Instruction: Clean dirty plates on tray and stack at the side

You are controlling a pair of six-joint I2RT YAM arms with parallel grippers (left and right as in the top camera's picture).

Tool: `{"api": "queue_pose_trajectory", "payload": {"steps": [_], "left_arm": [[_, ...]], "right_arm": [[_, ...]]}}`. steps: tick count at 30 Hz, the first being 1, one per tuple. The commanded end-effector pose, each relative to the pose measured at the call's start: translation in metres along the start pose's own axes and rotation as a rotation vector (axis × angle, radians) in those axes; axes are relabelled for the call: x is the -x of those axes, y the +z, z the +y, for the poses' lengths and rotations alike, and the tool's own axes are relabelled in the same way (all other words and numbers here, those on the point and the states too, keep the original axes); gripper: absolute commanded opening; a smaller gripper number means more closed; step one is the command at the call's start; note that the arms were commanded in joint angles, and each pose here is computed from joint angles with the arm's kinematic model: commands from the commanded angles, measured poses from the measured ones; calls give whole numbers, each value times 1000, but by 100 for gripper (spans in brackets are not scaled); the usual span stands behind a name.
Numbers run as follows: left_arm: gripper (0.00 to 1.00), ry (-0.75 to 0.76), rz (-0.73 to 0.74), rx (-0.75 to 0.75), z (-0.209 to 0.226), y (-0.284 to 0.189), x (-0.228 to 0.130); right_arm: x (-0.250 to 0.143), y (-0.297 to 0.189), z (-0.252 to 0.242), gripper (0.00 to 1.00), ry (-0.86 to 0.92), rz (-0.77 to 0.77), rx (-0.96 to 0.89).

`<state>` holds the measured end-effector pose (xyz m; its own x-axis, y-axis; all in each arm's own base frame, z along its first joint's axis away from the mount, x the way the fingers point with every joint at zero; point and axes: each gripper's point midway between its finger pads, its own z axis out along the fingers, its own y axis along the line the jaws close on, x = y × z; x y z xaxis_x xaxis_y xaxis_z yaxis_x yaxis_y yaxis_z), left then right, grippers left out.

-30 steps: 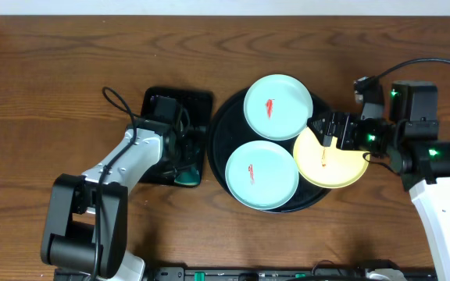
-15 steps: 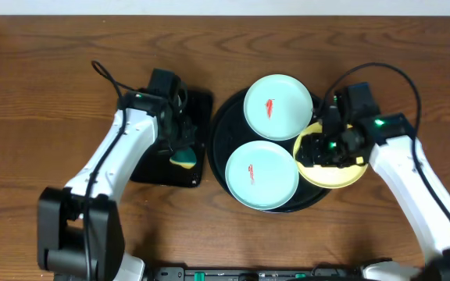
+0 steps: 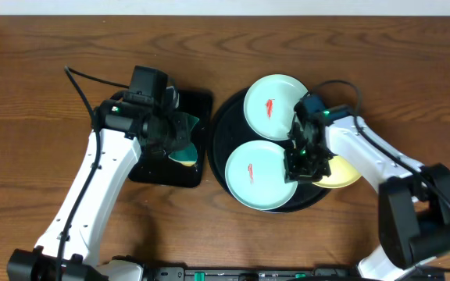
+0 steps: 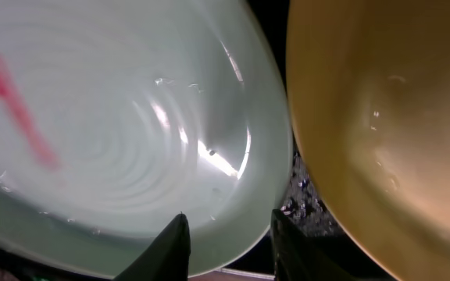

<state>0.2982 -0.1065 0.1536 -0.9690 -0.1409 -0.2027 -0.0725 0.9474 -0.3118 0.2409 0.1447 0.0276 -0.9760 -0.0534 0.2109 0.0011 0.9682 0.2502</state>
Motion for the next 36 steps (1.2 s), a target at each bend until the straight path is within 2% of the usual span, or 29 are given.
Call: {"api": "queue_pose_trajectory", "payload": {"steps": [1,5,8,12,17,19,22,30,33,36], "left_arm": [[8,36,-10,-30,-11,-9,1],[8,69,-6,-39,-21,-7,-3],[8,91,-3,-42,-27,-6,-6],[8,94,-4,-43,-28,-6,-6],[8,97,-11,-48,-30,-5,-4],[8,97,-11,-48,-30,-5,-4],[7,108,-7,-51,-33,-5,-7],[8,146,5,-60,-44,-3,-13],[8,147,5,-60,-44,-3,-14],[8,148,2,-62,-45,-3,-13]], "right_arm": [[-1,16,-3,30,77,26,-44],[10,23,-3,22,82,-3,-48],[8,21,-2,26,88,3,-43],[10,12,3,26,-59,-26,-26],[5,-18,8,33,-115,-97,-5],[-2,-31,4,37,-99,-115,-22],[-7,-33,-8,38,-55,-109,-74],[-13,8,-22,37,54,-85,-71],[-15,24,-19,31,60,-86,-19],[-5,29,-5,12,23,-131,72]]}}
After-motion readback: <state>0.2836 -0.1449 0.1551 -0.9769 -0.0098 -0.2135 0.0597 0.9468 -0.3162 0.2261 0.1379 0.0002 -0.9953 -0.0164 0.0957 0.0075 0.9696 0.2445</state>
